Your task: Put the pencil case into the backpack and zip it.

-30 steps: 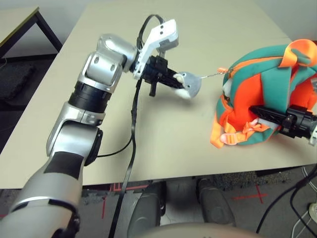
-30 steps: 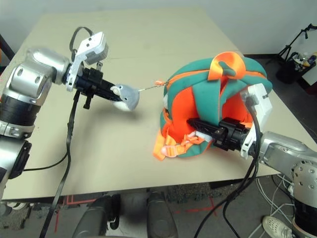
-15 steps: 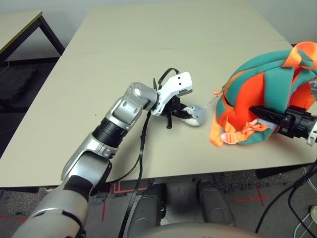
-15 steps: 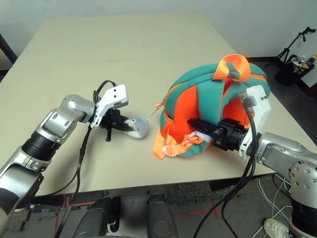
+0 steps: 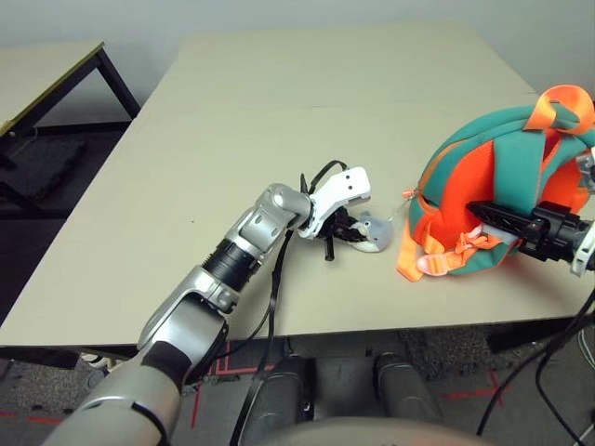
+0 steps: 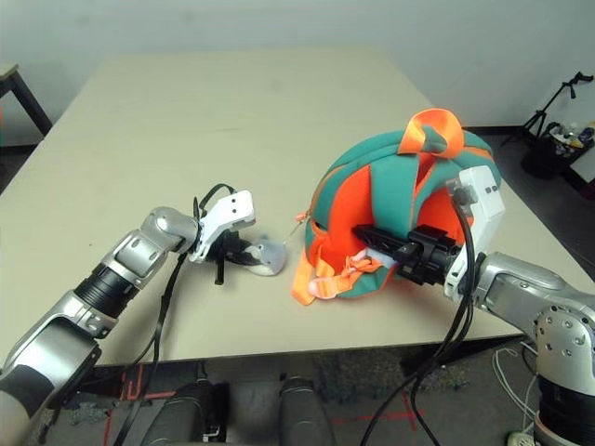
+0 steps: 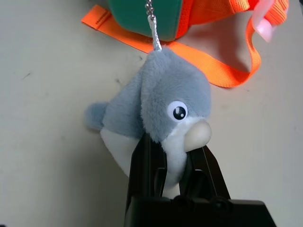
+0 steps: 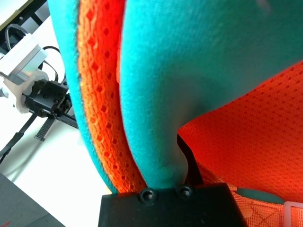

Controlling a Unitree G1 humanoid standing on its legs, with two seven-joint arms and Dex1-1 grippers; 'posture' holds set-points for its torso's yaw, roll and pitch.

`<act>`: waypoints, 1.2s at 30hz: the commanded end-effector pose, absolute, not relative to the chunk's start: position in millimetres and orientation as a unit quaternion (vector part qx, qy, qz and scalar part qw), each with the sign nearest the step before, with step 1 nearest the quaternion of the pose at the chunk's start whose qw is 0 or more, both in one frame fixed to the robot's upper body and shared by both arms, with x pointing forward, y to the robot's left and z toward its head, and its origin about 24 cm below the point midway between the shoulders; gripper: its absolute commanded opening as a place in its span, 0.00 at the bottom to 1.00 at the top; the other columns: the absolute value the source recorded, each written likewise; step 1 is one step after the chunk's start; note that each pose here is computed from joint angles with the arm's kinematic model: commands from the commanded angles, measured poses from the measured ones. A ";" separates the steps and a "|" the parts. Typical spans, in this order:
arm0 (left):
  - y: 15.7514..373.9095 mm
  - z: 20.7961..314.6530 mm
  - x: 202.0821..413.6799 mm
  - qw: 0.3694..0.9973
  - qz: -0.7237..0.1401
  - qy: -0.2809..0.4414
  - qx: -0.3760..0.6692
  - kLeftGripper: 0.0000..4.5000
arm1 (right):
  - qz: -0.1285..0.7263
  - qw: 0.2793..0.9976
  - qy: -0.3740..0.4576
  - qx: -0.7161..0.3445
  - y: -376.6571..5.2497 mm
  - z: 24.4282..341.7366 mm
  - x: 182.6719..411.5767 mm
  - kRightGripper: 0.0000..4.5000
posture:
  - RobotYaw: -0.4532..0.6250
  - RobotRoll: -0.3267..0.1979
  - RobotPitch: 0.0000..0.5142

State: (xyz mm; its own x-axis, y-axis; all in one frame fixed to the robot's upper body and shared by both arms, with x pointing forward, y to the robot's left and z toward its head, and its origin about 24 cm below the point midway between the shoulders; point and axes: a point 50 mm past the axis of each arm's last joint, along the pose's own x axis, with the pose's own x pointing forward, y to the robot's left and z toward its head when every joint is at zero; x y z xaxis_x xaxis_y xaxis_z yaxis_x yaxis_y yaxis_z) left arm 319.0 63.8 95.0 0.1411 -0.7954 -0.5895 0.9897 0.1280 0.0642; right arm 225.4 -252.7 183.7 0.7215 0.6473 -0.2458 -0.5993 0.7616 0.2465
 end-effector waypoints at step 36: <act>257.3 166.3 331.3 0.984 -0.158 0.078 -0.027 1.00 | 0.060 0.959 0.272 -0.049 -398.7 219.3 195.9 0.99 | 0.47 0.62 0.32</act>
